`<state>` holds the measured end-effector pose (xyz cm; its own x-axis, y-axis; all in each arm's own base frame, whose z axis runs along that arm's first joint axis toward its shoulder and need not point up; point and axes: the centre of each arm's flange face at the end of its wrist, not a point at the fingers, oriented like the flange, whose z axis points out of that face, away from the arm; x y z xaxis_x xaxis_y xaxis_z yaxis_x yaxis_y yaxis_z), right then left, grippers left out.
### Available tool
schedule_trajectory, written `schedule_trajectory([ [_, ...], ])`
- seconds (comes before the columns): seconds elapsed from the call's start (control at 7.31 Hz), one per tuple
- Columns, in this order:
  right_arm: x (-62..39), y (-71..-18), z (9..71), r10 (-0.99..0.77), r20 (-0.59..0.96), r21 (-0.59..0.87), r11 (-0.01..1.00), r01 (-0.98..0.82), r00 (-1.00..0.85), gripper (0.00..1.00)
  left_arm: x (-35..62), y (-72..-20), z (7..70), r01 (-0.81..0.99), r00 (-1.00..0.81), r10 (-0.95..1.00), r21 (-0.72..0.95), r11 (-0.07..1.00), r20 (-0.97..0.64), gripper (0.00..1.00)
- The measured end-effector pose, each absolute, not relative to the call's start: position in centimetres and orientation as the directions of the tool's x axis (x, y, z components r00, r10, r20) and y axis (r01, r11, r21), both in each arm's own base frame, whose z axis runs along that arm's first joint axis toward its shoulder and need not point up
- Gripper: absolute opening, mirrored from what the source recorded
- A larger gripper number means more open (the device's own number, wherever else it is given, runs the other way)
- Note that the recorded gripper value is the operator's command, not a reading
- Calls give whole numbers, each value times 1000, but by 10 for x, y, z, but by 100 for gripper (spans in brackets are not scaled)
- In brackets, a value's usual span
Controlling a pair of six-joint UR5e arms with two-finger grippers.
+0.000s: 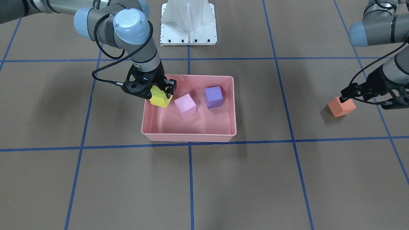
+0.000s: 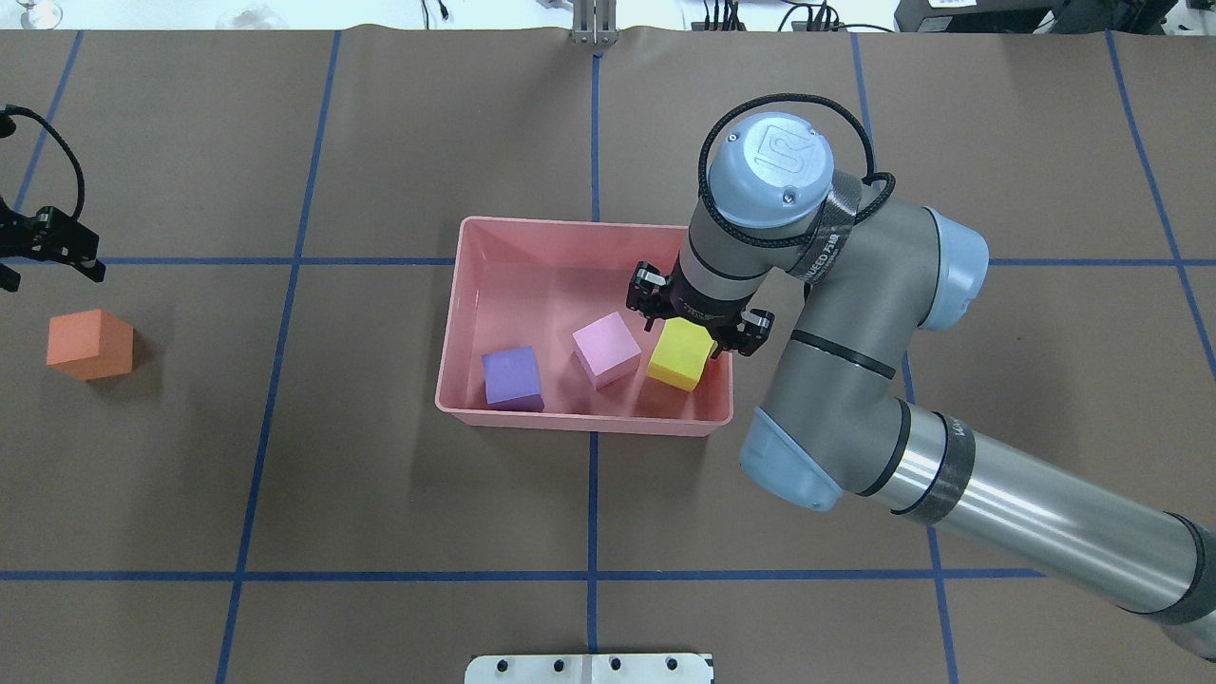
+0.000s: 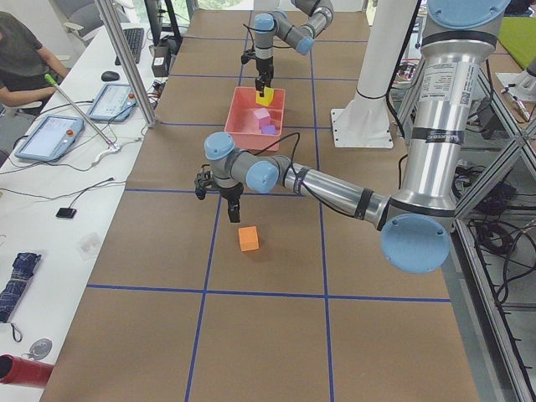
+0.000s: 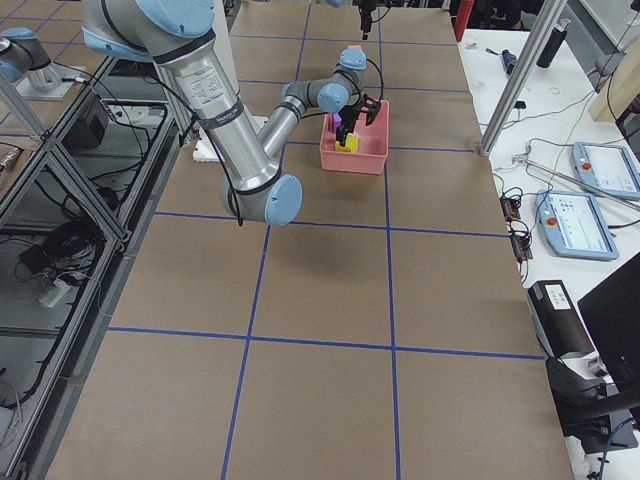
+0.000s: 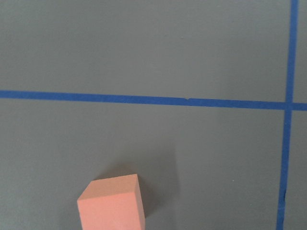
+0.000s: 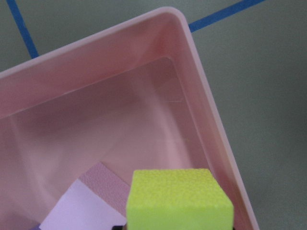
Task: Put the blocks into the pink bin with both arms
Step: 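Place the yellow cube in the bin with right gripper while left reaches orange cube, then grasp the orange cube with the left gripper while the right gripper withdraws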
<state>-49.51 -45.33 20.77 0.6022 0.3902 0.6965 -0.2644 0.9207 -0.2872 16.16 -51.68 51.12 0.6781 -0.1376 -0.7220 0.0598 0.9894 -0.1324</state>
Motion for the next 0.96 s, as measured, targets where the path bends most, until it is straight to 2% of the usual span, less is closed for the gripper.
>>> schedule_trajectory([
  [0.41, -467, -462, 195, 397, 714, -282, 917, -281, 576, 100, 167, -504, 545, 106, 694, -249, -246, 964, -676, 100],
  [0.96, -418, -479, 216, 378, 715, -240, 923, -302, 588, 100, 202, -500, 584, 83, 720, -219, -232, 969, -658, 100],
])
